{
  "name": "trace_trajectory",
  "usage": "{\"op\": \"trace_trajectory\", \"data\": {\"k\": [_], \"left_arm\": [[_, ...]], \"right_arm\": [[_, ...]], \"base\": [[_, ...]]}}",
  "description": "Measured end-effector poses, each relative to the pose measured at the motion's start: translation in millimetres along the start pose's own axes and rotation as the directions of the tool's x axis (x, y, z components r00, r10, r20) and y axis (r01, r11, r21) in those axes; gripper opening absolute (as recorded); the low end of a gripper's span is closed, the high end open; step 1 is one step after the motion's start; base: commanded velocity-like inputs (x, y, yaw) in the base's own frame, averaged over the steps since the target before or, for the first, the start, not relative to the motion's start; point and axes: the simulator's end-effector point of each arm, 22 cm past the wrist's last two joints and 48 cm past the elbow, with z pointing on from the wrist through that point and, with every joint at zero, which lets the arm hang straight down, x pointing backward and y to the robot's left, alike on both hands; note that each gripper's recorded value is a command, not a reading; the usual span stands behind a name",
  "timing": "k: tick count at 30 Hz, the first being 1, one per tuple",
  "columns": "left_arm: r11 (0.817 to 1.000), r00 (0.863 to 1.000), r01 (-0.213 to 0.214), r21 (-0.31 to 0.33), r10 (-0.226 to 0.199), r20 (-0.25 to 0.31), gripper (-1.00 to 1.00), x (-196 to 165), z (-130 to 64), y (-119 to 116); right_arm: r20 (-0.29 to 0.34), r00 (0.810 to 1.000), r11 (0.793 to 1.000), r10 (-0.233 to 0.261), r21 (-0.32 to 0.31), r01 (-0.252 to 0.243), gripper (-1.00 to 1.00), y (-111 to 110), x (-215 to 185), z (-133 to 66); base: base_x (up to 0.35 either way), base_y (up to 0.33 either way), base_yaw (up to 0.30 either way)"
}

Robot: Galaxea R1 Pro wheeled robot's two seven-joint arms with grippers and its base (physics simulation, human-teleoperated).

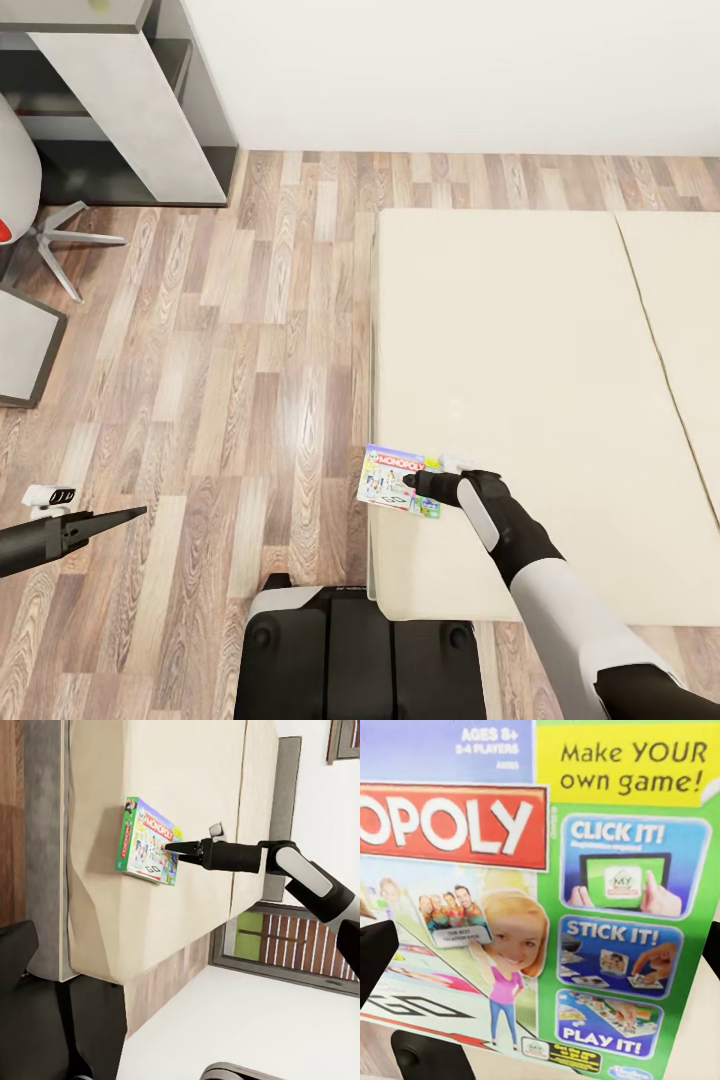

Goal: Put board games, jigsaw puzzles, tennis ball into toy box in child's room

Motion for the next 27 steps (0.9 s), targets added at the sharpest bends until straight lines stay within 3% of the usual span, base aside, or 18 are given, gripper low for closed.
{"op": "trace_trajectory", "data": {"k": [27], "left_arm": [[1.0, 1.0, 0.0, 0.0, 0.0, 0.0, 1.0, 0.0, 0.0, 0.0]], "right_arm": [[0.0, 1.0, 1.0, 0.0, -0.001, 0.0, 1.0, 0.0, -1.0, -0.3]], "base": [[0.0, 0.0, 0.0]]}}
